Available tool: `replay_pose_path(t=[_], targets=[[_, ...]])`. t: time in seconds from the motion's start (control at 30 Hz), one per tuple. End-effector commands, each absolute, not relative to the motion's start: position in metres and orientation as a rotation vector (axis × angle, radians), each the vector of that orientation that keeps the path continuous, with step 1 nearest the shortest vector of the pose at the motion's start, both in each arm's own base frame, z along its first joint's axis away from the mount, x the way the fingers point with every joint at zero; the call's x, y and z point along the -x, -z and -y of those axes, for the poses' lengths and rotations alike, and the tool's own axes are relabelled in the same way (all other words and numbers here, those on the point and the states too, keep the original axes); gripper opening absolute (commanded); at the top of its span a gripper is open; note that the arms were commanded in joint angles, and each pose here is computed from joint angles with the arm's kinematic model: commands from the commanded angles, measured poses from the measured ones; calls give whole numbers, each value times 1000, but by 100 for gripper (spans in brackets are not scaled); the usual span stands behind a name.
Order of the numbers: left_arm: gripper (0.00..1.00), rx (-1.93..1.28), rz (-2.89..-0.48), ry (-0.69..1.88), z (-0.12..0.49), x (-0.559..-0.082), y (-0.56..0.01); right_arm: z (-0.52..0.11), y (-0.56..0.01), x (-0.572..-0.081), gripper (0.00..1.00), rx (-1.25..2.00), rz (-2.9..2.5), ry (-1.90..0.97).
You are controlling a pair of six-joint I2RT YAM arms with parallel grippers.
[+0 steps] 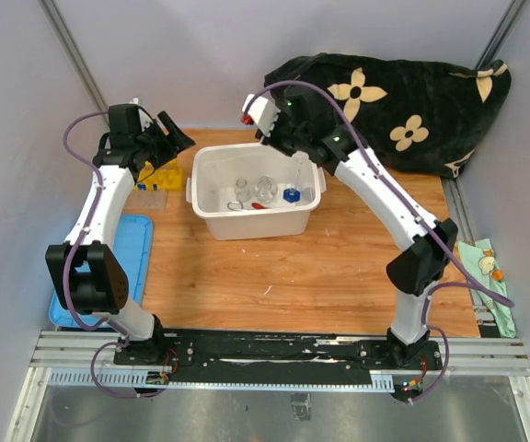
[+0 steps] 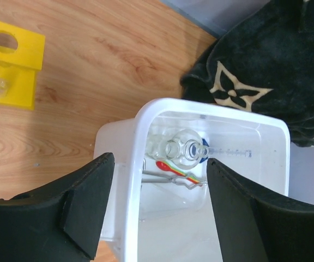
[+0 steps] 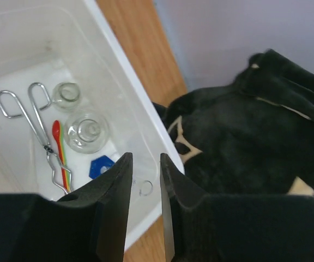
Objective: Organize the chemistry lab equipment
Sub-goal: Pick up the storage box lid at the center of the board.
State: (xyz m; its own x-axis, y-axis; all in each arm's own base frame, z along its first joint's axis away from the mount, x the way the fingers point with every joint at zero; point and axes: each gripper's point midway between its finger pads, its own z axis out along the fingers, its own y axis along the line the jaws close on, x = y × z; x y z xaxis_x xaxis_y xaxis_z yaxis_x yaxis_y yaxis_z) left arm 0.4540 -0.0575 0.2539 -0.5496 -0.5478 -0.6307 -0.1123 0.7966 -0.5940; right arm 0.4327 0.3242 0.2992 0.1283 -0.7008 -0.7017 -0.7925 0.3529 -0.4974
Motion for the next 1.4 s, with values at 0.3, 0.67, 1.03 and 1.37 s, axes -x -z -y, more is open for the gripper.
replay_pose_path(t=[0.3,0.67,1.03,1.37], targets=[[60,695,-2082,275,1,-417,-291,-197,-362,-440,29,756,-1798,121],[56,685,-2267,110,-9,-329,-237,-177,-345,-429,30,520,-2010,-127],[56,685,-2565,-102,-24,-291,-133,-174,-325,-415,30,526,-2035,-147],[55,577,-2671,-361,-58,-288,-86,-178,-303,-410,30,553,-2066,-175]])
